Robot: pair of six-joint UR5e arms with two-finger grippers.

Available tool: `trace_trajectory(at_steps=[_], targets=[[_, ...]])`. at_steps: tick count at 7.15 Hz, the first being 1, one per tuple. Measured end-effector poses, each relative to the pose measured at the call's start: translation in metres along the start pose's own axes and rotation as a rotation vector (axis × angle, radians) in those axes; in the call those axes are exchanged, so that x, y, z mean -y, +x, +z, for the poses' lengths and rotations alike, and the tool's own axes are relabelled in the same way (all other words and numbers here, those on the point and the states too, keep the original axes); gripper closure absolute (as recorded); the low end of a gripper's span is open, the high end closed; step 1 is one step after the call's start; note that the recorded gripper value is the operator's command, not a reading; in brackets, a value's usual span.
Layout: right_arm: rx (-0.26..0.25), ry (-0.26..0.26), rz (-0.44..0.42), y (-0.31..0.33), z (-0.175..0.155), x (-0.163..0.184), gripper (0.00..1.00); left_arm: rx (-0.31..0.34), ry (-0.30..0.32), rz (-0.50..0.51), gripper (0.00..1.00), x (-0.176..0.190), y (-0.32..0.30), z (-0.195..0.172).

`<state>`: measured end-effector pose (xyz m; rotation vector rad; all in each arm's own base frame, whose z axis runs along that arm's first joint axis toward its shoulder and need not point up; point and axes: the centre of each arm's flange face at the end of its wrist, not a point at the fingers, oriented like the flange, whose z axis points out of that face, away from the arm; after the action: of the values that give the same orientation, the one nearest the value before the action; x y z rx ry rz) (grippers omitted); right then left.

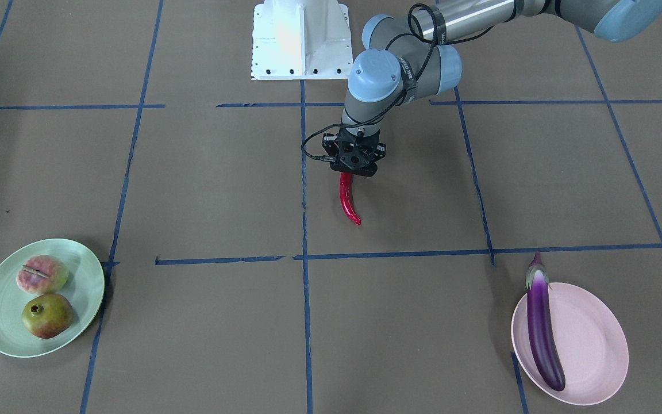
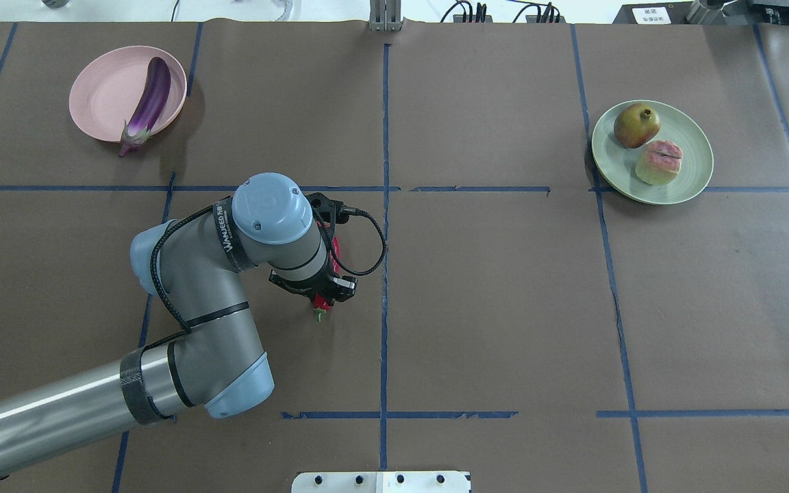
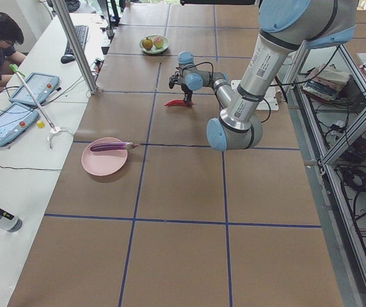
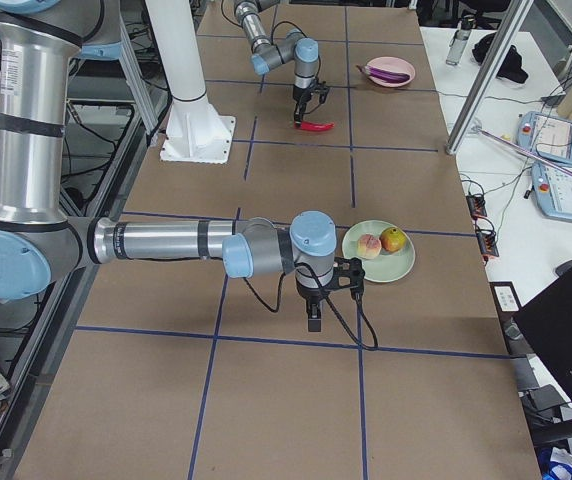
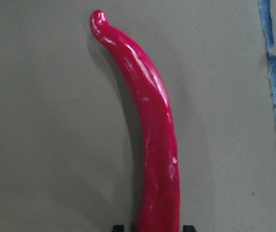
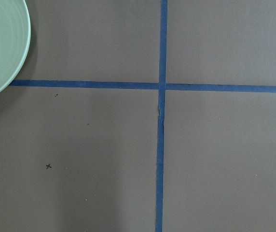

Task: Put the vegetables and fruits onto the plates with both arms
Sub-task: 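Carry the chili to the pink plate and release it beside the eggplant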

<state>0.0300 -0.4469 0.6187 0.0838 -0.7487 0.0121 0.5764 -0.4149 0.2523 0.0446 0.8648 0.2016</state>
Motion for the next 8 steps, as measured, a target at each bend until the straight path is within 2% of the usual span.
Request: trace_trajectory(at_steps=[2,4,5,6,7,8], targets=[[-0.001,-0.001,0.001,0.000,0.000,0.000,0.00,0.002,0.052,-0.061,1.00,0.032,-0.025,-0.028],[-0.002,-0.002,-0.001,0.001,0.001,0.000,0.00,0.046,0.161,-0.228,0.99,0.107,-0.106,-0.086],[-0.001,-0.002,-0.001,0.001,0.001,0.000,0.00,0.104,0.202,-0.296,1.00,0.150,-0.170,-0.107],[-0.001,-0.002,-0.001,0.001,0.001,0.000,0.00,0.177,0.218,-0.309,1.00,0.190,-0.242,-0.122],[-0.001,-0.002,-0.001,0.001,0.001,0.000,0.00,0.245,0.206,-0.284,0.94,0.224,-0.304,-0.133],[-0.001,-0.001,-0.002,0.001,0.001,0.000,0.00,0.288,0.184,-0.255,0.27,0.250,-0.345,-0.133]])
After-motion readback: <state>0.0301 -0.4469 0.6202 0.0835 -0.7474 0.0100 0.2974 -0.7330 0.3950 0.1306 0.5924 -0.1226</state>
